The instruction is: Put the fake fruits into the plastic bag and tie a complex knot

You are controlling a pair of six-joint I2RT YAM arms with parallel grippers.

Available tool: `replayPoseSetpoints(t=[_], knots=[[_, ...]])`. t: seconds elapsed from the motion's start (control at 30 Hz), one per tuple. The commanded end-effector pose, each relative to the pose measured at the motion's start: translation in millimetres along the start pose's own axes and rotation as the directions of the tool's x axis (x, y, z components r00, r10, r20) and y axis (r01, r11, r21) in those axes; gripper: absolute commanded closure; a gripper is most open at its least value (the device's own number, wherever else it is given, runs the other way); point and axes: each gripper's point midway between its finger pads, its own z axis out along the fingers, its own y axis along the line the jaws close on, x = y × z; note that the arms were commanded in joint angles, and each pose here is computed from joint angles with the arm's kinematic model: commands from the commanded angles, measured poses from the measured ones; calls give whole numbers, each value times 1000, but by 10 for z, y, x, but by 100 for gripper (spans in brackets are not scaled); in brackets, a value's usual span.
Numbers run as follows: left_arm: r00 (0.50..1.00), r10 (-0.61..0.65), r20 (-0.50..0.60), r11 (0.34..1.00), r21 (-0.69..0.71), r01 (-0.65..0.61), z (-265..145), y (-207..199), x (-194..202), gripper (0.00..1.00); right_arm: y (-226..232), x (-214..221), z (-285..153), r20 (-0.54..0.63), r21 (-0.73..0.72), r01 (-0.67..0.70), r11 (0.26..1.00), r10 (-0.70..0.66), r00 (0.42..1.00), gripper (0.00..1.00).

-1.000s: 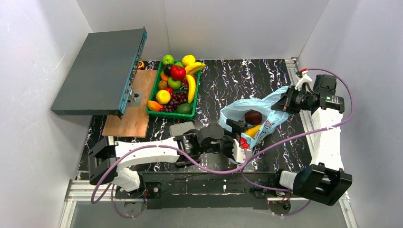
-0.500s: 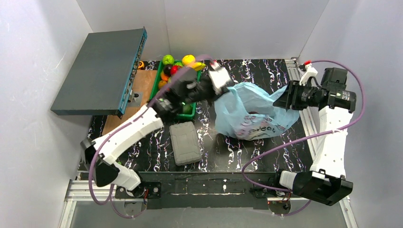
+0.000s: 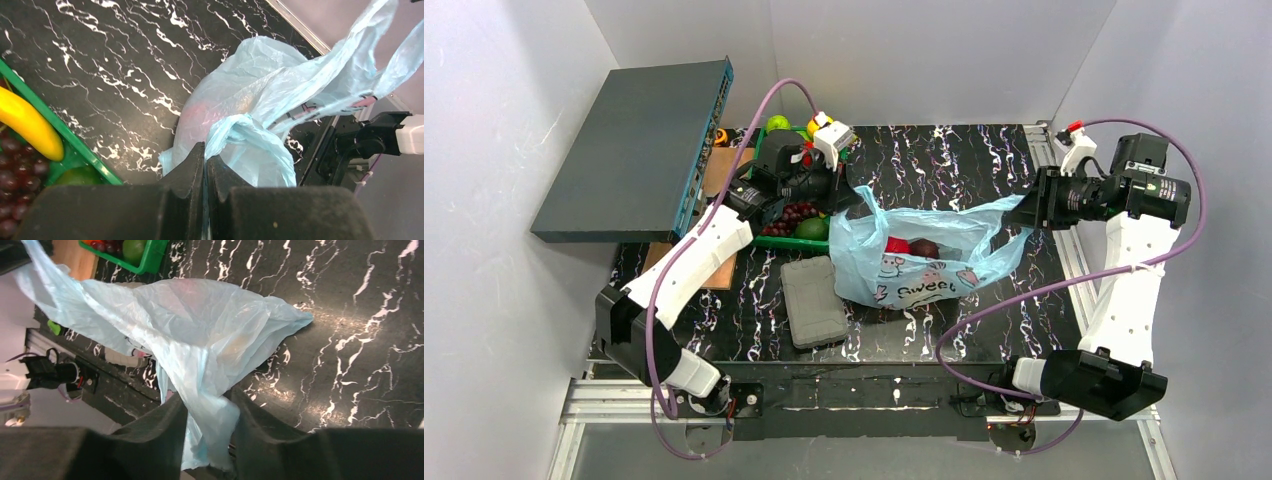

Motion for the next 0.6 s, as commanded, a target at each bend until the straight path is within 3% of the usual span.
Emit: replayPoseSetpoints(t=[0.0, 0.03, 0.1, 0.2, 0.27, 0.37, 0.4, 0.57], knots=[[999, -50, -11, 999, 8, 50, -96, -43, 20, 100, 259, 54, -95, -9, -101, -4, 995, 3, 1000, 48], [998, -54, -9, 999, 2, 55, -100, -29, 10, 100, 304, 83, -111, -14, -117, -6, 993, 5, 1000, 41], [998, -56, -8, 998, -1, 56, -103, -12, 0, 100, 379, 144, -126, -25, -150, -15, 989, 11, 1000, 39], [998, -59, -9, 998, -5, 59, -95, 3, -3, 100, 445, 259, -117, -49, -188, -35, 981, 26, 998, 57], [998, -65, -9, 998, -20, 65, -99, 39, 6, 100, 475, 354, -112, -77, -207, -56, 977, 41, 996, 58], [997, -76, -13, 996, -43, 75, -122, 109, 18, 100, 516, 537, -148, -127, -210, -60, 976, 34, 991, 30], [997, -78, -14, 996, -49, 77, -132, 128, 19, 100, 527, 592, -165, -132, -203, -54, 978, 27, 991, 27], [996, -89, -22, 995, -57, 87, -130, 162, 50, 100, 458, 739, -185, -120, -130, 0, 991, -16, 993, 40]])
